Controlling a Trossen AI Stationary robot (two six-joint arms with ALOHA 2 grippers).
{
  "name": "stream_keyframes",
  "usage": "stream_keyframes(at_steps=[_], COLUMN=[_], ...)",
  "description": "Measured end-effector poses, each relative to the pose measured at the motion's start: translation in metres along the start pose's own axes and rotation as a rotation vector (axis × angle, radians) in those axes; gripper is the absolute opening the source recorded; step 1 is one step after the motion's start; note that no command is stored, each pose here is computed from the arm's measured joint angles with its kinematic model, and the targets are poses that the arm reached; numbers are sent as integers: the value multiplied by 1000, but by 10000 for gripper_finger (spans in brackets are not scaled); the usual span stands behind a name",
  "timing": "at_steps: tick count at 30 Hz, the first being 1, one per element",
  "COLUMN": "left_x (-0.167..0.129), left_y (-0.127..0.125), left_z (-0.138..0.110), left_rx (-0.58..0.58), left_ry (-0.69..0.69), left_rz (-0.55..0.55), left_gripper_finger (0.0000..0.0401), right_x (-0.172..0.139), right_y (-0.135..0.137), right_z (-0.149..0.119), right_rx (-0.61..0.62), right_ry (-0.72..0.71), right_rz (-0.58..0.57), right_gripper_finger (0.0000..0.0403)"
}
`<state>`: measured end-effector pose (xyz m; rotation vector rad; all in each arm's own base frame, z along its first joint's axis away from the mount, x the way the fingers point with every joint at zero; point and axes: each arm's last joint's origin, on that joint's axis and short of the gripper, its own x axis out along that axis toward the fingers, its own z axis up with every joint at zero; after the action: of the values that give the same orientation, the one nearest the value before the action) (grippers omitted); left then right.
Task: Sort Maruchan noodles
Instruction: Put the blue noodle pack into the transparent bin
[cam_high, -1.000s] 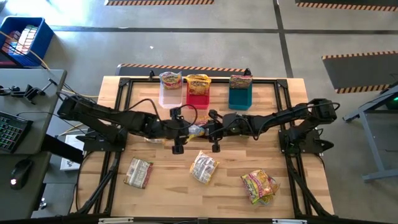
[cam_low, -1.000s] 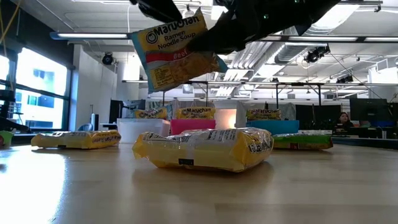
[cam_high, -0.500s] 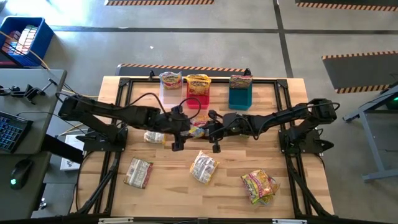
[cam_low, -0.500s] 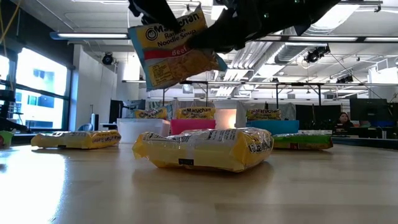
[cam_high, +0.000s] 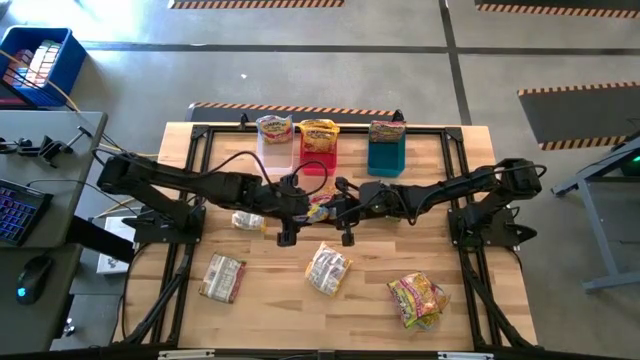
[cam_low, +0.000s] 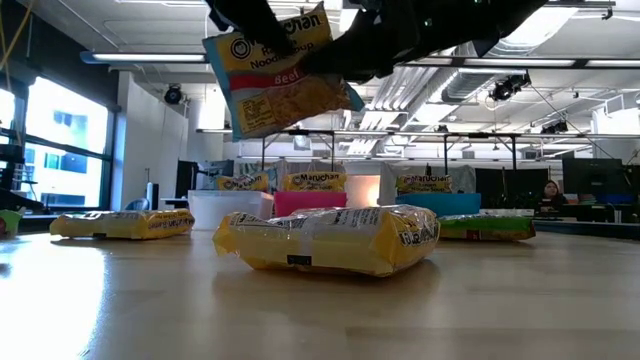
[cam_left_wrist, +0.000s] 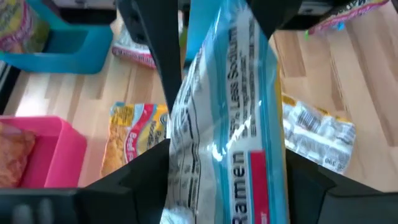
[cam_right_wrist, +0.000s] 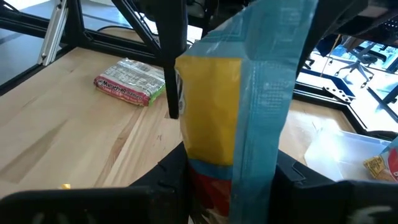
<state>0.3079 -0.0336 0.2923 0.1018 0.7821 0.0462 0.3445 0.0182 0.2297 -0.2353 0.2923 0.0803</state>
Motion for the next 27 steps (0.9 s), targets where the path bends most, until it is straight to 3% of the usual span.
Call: stream_keyframes(at_steps=[8, 16, 21, 27], left_x=[3, 2, -4, -5], left_y=[5, 16, 32, 69], left_z=[-1, -5, -14, -26], left_rx=[24, 85, 127, 201], left_ry=[12, 55, 146, 272], left_rz=[12, 29, 63, 160], left_gripper_finger=[161, 72, 60, 57], right_x=[0, 0, -3, -22], right_y=[-2, -4, -4, -8], right_z=[0, -1, -3, 0], right_rx=[5, 3, -22, -53], right_ry=[-4, 18, 66, 183], right_rz=[-1, -60, -72, -156], right_gripper_finger=[112, 202, 242, 240])
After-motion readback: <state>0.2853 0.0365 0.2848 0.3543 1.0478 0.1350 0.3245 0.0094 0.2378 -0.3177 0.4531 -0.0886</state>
